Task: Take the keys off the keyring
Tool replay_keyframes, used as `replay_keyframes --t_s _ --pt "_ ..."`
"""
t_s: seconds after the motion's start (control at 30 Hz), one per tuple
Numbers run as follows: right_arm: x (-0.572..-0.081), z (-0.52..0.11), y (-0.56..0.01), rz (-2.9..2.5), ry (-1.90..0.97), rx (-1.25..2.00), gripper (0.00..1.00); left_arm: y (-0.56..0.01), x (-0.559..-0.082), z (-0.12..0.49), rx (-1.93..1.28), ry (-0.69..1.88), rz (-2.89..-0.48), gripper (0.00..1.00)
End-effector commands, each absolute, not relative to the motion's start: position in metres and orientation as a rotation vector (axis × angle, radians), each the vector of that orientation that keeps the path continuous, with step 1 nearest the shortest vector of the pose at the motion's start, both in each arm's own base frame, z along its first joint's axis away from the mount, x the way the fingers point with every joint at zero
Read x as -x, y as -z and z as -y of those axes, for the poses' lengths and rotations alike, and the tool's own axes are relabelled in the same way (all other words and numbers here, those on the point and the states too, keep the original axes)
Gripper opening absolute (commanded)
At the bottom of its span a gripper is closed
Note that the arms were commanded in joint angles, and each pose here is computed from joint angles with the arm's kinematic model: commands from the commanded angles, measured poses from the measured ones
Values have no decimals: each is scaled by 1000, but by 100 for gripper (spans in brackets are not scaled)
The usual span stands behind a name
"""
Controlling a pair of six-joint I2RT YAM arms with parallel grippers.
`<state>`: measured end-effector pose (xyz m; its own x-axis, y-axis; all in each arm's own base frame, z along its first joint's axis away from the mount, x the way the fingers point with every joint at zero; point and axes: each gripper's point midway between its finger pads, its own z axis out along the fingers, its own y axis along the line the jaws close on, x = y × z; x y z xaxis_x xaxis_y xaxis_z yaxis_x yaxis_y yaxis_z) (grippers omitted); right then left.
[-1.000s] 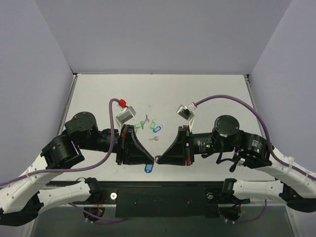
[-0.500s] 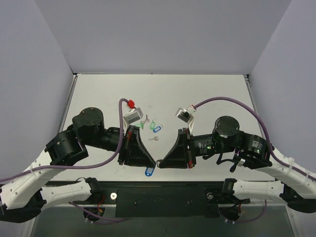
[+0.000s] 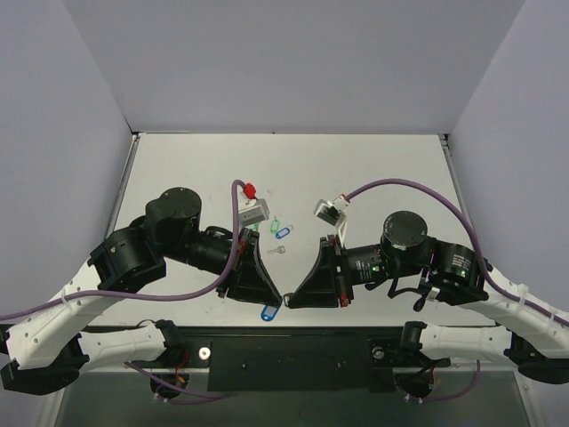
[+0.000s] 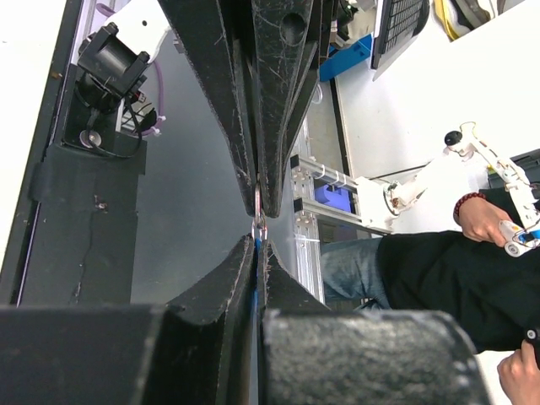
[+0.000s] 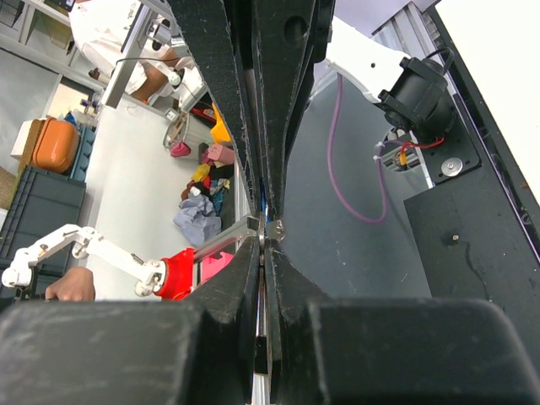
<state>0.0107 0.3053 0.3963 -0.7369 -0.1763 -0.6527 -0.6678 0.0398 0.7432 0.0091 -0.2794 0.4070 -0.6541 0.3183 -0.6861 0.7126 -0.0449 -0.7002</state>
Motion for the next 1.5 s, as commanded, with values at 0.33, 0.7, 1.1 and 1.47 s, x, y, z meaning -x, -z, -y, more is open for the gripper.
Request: replay_keyframes --t_s 0.33,0.7,1.1,1.47 --pt "2 -297 -405 -1888 -1785 898 0 -429 -14 265 -1066 1646 -1812 76" --pt "-16 -291 -414 -1861 -1702 776 0 -453 -54 257 -635 1595 -1692 83" --pt "-41 -295 -431 -1844 -1665 572 0 -477 -72 228 -190 1827 -1284 81" --pt "-48 -306 -443 -1815 -1684 538 0 -473 -65 250 -282 1909 -1303 78"
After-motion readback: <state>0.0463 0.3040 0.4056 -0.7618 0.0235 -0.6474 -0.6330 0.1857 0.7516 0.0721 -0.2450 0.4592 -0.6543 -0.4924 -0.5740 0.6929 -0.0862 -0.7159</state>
